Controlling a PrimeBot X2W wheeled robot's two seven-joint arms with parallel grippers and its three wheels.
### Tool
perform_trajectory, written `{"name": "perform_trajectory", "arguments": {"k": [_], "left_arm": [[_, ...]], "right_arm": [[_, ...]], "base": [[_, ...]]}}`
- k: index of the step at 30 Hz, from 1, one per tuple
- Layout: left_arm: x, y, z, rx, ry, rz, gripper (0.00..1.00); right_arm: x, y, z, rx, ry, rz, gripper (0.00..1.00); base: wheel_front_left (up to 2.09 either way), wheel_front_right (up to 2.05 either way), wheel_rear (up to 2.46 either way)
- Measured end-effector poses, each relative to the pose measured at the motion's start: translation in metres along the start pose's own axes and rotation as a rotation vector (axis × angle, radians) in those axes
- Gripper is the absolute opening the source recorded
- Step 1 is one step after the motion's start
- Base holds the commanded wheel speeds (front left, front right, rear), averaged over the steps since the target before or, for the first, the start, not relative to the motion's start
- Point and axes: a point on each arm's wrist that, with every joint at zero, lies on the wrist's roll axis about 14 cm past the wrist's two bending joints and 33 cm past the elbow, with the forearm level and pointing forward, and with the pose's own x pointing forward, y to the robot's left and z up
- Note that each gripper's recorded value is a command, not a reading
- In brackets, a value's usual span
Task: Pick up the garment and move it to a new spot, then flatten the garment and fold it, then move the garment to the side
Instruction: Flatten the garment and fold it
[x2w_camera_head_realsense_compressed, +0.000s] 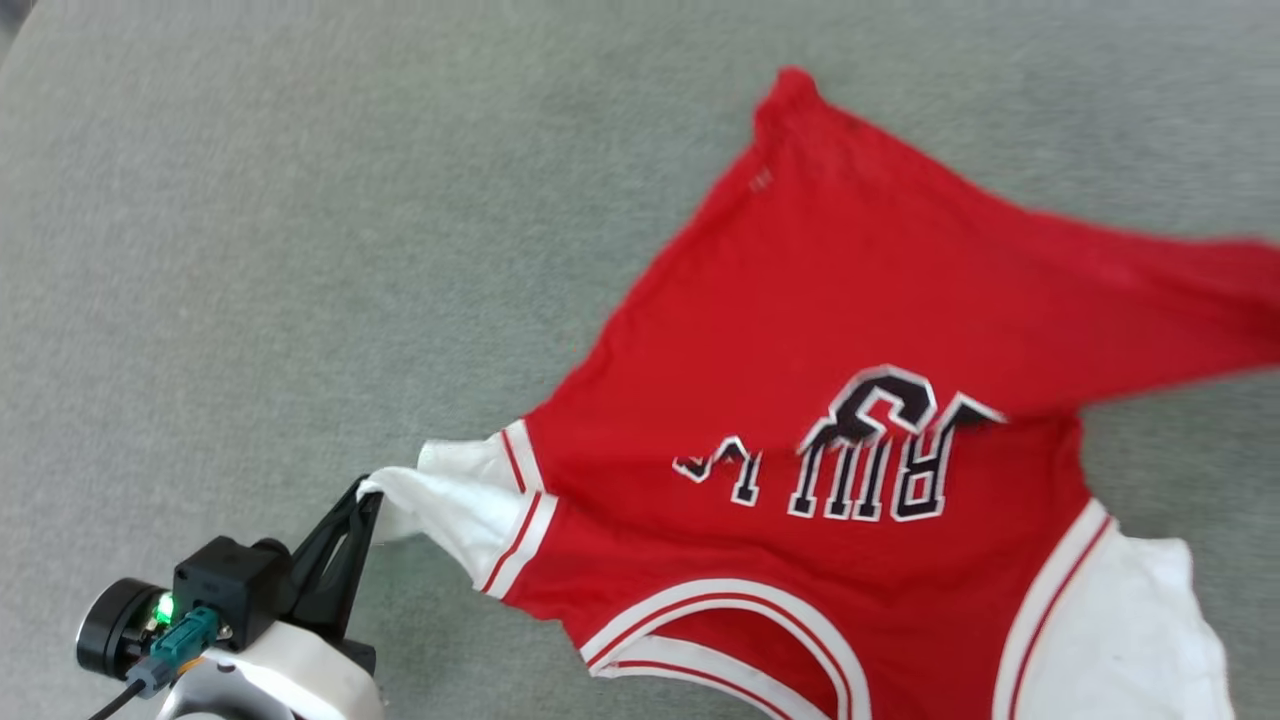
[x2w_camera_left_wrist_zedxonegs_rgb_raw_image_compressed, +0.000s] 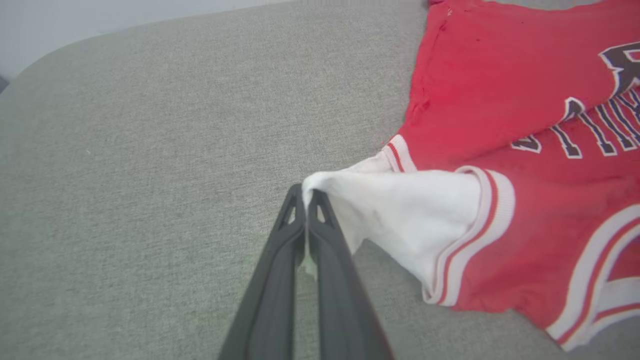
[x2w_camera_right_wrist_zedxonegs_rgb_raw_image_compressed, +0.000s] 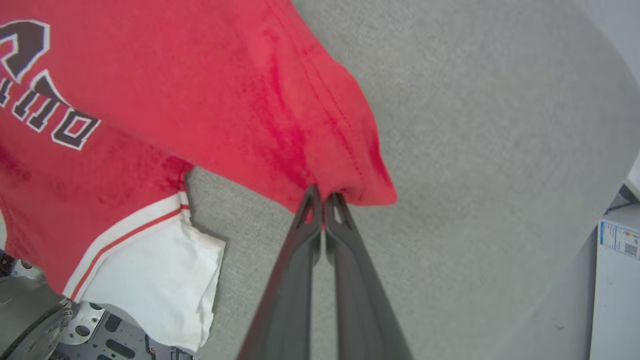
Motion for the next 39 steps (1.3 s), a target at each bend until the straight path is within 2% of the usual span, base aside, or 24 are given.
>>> {"name": "perform_trajectory", "arguments": {"k": [3, 6, 11, 14, 17, 18, 19, 23, 26, 31, 34, 39], "left_arm": [[-0.001, -0.003, 0.005, 0.007, -0.015, -0.013, 0.0], [-0.001, -0.009, 0.009, 0.009, -0.027, -0.03, 0.0], [0.0, -0.015, 0.011, 0.014, -0.03, -0.055, 0.0], [0.0, -0.016, 0.01, 0.011, -0.026, -0.059, 0.0], [-0.001, -0.018, 0.007, 0.011, -0.013, -0.065, 0.0], [0.0, -0.018, 0.007, 0.012, -0.012, -0.067, 0.0], [0.0, -0.019, 0.007, 0.012, -0.013, -0.068, 0.0], [-0.001, -0.021, 0.009, 0.015, -0.014, -0.075, 0.0], [-0.001, -0.022, 0.009, 0.016, -0.014, -0.079, 0.0], [0.002, -0.024, 0.011, 0.019, -0.018, -0.088, 0.0], [0.005, -0.024, 0.011, 0.018, -0.02, -0.092, 0.0], [0.012, -0.024, 0.009, 0.017, -0.014, -0.099, 0.0]], "right_arm": [[-0.009, 0.001, -0.043, 0.075, 0.023, 0.009, 0.0], [-0.008, 0.014, -0.104, 0.162, 0.107, 0.038, 0.0], [-0.004, 0.067, -0.213, 0.326, 0.302, 0.143, 0.0], [-0.003, 0.095, -0.238, 0.412, 0.312, 0.19, 0.0], [-0.003, 0.107, -0.244, 0.454, 0.288, 0.199, 0.0], [-0.002, 0.106, -0.241, 0.457, 0.267, 0.193, 0.44], [-0.002, 0.103, -0.236, 0.456, 0.238, 0.18, 1.0], [-0.009, 0.071, -0.204, 0.424, 0.108, 0.095, 1.0], [-0.02, 0.043, -0.162, 0.378, -0.019, 0.039, 1.0], [-0.041, 0.009, -0.088, 0.236, -0.173, -0.027, 1.0], [-0.045, 0.003, -0.05, 0.152, -0.214, -0.036, 1.0], [-0.024, 0.006, -0.013, 0.038, -0.156, -0.018, 1.0]], "base": [[0.0, 0.0, 0.0], [0.0, 0.0, 0.0], [0.0, 0.0, 0.0], [0.0, 0.0, 0.0], [0.0, 0.0, 0.0], [0.0, 0.0, 0.0], [0.0, 0.0, 0.0], [0.0, 0.0, 0.0], [0.0, 0.0, 0.0], [0.0, 0.0, 0.0], [0.0, 0.0, 0.0], [0.0, 0.0, 0.0]]}}
